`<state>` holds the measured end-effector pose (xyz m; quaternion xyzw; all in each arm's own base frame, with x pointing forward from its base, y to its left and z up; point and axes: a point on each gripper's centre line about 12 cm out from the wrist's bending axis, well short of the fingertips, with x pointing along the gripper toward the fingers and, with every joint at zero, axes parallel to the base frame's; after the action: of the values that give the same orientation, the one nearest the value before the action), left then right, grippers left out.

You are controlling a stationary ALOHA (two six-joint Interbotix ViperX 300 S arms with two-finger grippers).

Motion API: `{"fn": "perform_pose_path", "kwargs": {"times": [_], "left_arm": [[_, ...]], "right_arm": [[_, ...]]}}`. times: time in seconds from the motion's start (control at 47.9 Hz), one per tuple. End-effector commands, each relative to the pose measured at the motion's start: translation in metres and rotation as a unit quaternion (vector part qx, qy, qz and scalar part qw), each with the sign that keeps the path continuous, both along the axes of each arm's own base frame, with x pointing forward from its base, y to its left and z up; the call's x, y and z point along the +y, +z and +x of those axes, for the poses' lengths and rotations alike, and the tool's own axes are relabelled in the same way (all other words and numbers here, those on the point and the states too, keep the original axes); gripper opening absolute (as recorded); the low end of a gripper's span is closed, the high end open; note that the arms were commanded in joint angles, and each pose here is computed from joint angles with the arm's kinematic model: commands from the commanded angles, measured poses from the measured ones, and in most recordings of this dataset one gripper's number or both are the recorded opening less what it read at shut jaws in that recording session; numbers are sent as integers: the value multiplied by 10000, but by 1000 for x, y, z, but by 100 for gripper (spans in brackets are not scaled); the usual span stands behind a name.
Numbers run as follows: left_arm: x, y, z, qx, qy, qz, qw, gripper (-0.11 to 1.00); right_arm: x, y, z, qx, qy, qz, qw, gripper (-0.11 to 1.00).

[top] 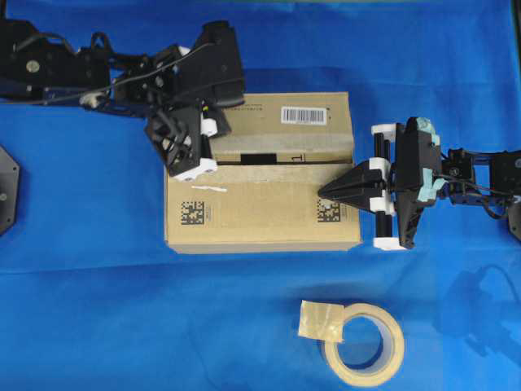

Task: Close the cardboard box.
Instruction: 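Fold the back flap forward over the box with the left gripper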

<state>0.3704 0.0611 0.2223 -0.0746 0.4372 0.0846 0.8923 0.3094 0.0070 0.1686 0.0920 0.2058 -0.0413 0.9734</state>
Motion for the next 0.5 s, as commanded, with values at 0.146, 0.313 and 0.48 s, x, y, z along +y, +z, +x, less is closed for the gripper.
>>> {"fn": "perform_pose_path", "kwargs": {"times": [0.146,0.313,0.48], "left_arm": [[-8,-13,-8,-419,99,-73,9990,0],[-10,-23,-13,-511,167,-121,9985,0],[-12,-24,-14,-527,162,-134,9984,0]], "right_arm": [[-6,8,4,-152,-90,-12,9998,0],[-10,9,5,-175,-161,-13,9997,0],[-16,11,6,-235,-255,-22,9994,0]]}}
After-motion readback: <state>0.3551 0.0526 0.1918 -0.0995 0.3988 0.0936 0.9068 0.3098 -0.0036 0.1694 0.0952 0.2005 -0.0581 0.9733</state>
